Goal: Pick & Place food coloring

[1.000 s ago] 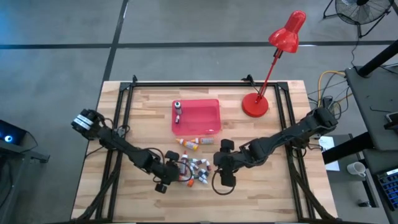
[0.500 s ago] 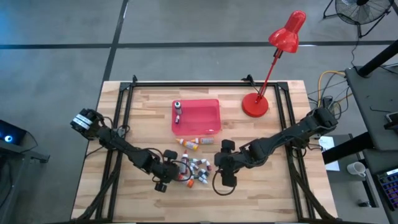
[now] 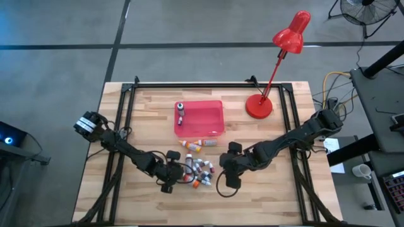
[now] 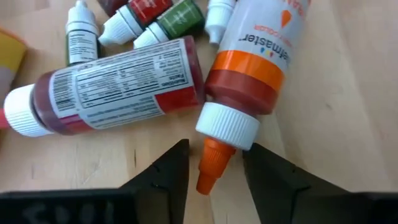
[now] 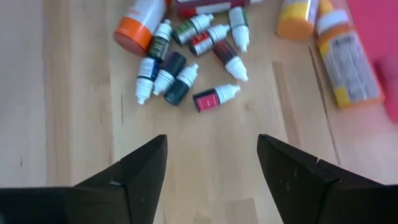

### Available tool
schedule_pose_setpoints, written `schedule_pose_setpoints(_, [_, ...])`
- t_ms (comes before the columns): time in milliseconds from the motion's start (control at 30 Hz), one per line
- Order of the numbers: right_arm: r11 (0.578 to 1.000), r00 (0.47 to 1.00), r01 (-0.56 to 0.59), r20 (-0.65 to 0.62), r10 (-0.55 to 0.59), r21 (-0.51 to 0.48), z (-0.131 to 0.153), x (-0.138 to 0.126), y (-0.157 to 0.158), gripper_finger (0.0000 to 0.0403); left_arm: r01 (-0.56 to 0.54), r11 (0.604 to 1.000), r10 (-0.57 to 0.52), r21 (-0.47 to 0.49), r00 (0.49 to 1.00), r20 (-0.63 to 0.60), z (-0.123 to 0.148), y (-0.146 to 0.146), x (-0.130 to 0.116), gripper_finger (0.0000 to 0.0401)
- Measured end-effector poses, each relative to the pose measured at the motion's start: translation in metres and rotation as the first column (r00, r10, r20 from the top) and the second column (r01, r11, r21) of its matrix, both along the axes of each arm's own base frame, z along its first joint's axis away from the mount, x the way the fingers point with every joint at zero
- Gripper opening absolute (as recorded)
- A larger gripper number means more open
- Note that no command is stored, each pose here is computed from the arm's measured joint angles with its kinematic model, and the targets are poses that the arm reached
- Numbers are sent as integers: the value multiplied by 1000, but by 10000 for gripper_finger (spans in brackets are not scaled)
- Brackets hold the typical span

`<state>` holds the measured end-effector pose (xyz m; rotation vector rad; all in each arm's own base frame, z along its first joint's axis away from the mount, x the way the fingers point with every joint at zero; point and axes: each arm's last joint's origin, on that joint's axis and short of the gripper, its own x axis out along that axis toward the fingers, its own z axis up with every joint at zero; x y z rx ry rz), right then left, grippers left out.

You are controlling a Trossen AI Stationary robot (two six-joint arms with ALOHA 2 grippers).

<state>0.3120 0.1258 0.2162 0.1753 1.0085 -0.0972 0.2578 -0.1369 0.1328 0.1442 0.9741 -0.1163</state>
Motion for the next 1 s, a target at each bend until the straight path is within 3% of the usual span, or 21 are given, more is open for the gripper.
schedule_pose_setpoints(233, [999, 998, 50, -28, -50, 18, -9, -4, -2, 240, 32, 997, -34, 67, 999, 35, 2, 0, 3, 154])
schedule_pose_setpoints(367, [999, 998, 50, -36, -50, 13, -12, -6, -2, 241, 94, 994, -97, 56, 993, 63, 5, -3, 6, 154])
schedule_pose_setpoints(667, [999, 998, 50, -32, -49, 14, -11, -5, -2, 237, 111, 993, -113, 35, 992, 63, 5, -4, 6, 154])
schedule_pose_setpoints(1000, [999, 998, 52, -42, -51, 8, -15, -7, -3, 235, 97, 994, -100, 48, 993, 69, 6, -4, 6, 100])
